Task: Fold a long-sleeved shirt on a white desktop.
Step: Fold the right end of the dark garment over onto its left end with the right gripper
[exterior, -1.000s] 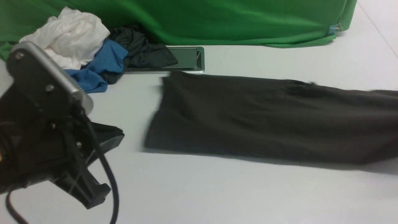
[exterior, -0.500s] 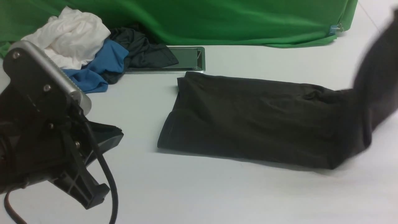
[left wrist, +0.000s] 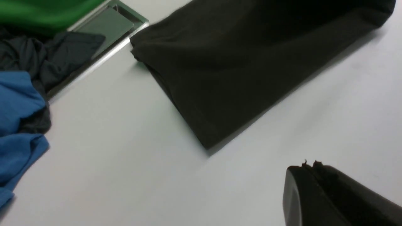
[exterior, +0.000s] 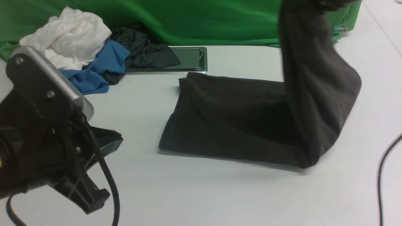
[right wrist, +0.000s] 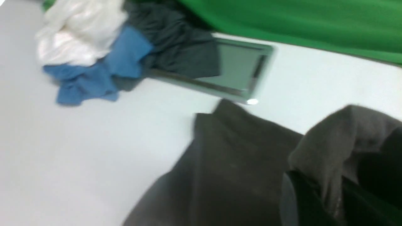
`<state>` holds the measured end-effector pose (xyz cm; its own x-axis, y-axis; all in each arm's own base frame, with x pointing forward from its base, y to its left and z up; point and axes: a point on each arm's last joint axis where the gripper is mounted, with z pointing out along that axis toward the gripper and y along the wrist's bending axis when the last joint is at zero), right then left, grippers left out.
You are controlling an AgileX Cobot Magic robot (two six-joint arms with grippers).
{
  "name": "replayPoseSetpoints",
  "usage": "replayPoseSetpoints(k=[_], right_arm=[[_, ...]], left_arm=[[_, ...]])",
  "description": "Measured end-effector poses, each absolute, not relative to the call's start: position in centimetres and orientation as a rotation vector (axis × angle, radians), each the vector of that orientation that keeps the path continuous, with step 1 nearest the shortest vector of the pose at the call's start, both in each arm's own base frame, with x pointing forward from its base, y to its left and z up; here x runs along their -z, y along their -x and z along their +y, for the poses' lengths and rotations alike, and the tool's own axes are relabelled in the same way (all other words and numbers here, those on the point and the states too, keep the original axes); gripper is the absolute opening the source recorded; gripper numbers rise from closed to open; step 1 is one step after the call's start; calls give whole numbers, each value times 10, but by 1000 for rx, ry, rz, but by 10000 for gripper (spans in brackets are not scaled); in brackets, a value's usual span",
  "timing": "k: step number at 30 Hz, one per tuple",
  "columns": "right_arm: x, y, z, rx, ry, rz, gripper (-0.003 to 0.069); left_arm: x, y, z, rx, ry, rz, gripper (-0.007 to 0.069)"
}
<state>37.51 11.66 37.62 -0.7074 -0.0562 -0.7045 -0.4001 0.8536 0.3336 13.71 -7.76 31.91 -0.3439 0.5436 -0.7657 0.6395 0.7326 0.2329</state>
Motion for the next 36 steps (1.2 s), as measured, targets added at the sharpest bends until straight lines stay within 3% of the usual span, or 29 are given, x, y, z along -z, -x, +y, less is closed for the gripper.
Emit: replayPoseSetpoints(k=[12,22,25,27,28,30,31,33,35,36], right_arm=[[-351,-391,188,-786,511,2352,95],[-297,-394,248,-900,606,2466,99],[-284,-395,258,-935,588,2498,162],[-277,-396,264,-967,563,2509,358],[-277,-396,264,-969,563,2508,390],[-283,-394,263,-978,563,2500,549],[-288,-393,260,-980,566,2497,577],[-297,-390,251,-959,588,2504,587],[-306,-388,241,-907,614,2505,553],[-319,-385,225,-808,642,2511,482]], left_arm=[[-319,-139,-74,93,-868,2041,18],[-319,-140,-72,76,-824,2057,18],[-319,-140,-72,74,-825,2056,18],[-319,-140,-72,74,-825,2056,18],[-319,-140,-72,74,-825,2056,18],[-319,-140,-72,73,-825,2056,18],[-319,-140,-72,73,-825,2056,18],[-319,-140,-72,73,-825,2056,18],[-319,-140,-72,69,-827,2055,18],[-319,-140,-72,65,-829,2054,18]])
